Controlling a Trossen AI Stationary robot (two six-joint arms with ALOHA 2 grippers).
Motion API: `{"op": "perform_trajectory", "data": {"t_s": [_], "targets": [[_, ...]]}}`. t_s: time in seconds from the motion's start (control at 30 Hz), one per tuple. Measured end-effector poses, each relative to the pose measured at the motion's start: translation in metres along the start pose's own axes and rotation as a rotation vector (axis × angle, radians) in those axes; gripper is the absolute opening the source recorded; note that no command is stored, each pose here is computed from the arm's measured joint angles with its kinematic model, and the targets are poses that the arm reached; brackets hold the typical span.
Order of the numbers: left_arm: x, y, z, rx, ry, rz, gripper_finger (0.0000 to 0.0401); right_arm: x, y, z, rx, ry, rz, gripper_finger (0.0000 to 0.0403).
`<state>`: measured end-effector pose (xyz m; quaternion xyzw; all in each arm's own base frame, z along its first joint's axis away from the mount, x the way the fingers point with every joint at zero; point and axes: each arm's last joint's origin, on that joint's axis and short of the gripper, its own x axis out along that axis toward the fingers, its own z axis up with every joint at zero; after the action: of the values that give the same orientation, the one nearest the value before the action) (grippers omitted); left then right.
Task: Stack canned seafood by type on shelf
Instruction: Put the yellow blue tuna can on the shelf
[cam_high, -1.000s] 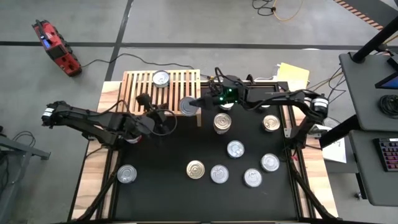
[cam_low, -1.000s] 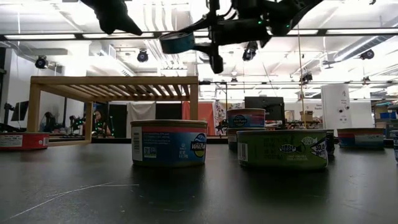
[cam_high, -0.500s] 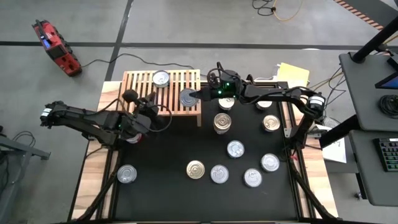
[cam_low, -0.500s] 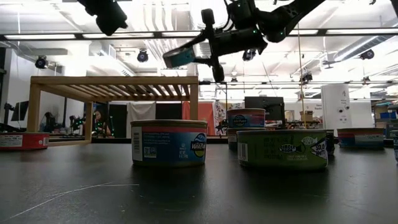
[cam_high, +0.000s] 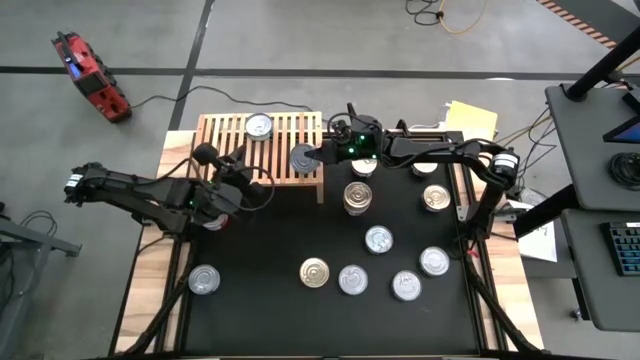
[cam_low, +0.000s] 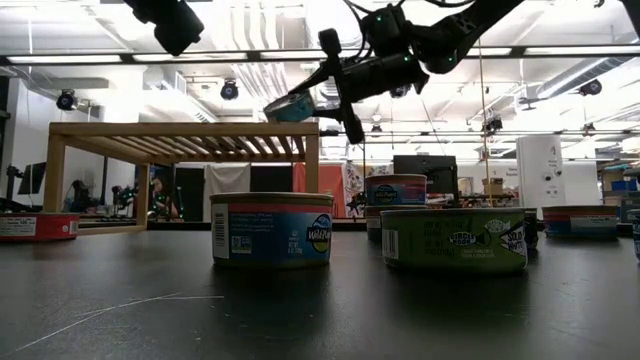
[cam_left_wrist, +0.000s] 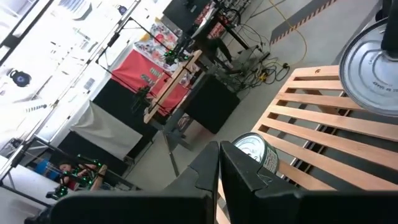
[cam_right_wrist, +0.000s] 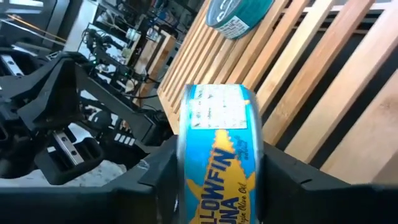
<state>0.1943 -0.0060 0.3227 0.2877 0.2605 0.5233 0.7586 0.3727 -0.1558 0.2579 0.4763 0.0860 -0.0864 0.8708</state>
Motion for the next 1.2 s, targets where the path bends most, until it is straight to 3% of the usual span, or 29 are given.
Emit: {"op": "perform_trajectory", "data": {"t_s": [0.57,1.2], "targets": [[0.001,-0.007,0.000,-0.009,0.005,-0.002,0.0000,0.000,-0.001,-0.001,-0.047,0.016,-0.012,0.0242],[0.004,-0.022,0.001,0.032,0.014,-0.004,0.0000,-0.001,0.001,-0.007,-0.062,0.151,0.069,0.0339]]}}
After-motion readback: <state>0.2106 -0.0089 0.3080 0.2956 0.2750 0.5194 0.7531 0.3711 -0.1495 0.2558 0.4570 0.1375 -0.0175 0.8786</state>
